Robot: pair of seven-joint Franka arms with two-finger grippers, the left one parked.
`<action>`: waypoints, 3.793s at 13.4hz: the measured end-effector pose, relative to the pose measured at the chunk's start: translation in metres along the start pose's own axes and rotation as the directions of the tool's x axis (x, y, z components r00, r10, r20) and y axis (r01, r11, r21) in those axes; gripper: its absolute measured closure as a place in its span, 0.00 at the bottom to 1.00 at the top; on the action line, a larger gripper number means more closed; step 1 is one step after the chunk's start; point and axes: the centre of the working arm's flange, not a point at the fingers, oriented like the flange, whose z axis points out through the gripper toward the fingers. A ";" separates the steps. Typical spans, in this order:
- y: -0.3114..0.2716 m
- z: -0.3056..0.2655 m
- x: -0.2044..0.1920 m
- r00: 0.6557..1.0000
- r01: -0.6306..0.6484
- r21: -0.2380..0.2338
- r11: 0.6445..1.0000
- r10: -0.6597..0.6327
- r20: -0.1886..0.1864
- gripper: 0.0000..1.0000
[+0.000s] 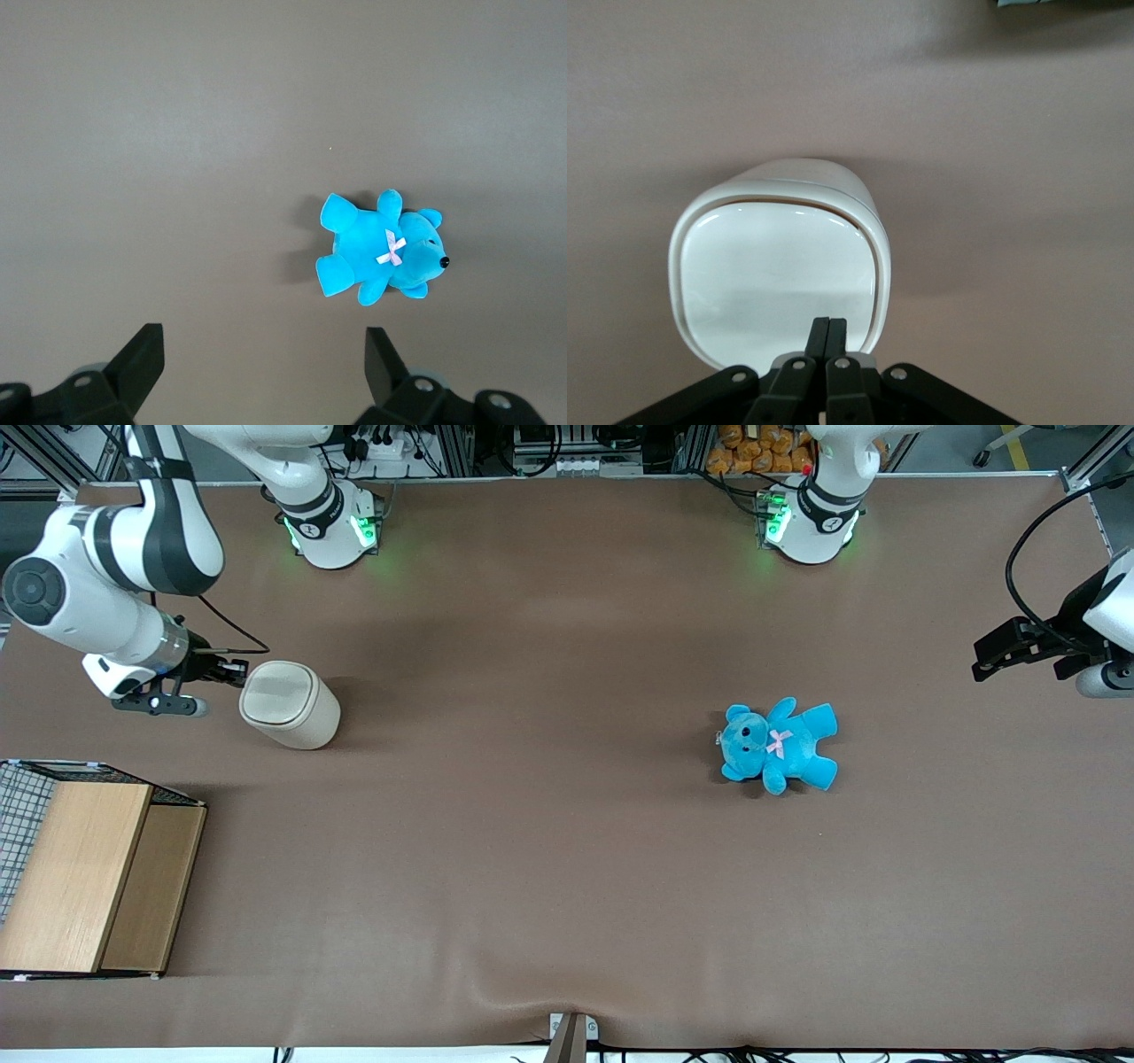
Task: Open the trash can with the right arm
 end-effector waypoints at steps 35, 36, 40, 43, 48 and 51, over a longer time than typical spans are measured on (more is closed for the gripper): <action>-0.076 -0.147 0.030 0.998 0.026 -0.026 0.999 -0.024 0.056 0.66; -0.079 -0.161 0.032 0.999 0.029 -0.024 0.999 -0.028 0.037 0.57; -0.077 -0.230 0.044 0.998 0.022 -0.023 0.999 -0.020 0.056 0.11; -0.063 -0.260 0.054 0.999 0.001 -0.017 1.000 0.000 0.049 0.00; -0.035 -0.292 0.052 0.999 0.033 0.005 0.999 -0.033 -0.027 0.00; -0.029 -0.312 0.039 0.996 0.037 0.041 0.998 -0.034 -0.085 0.00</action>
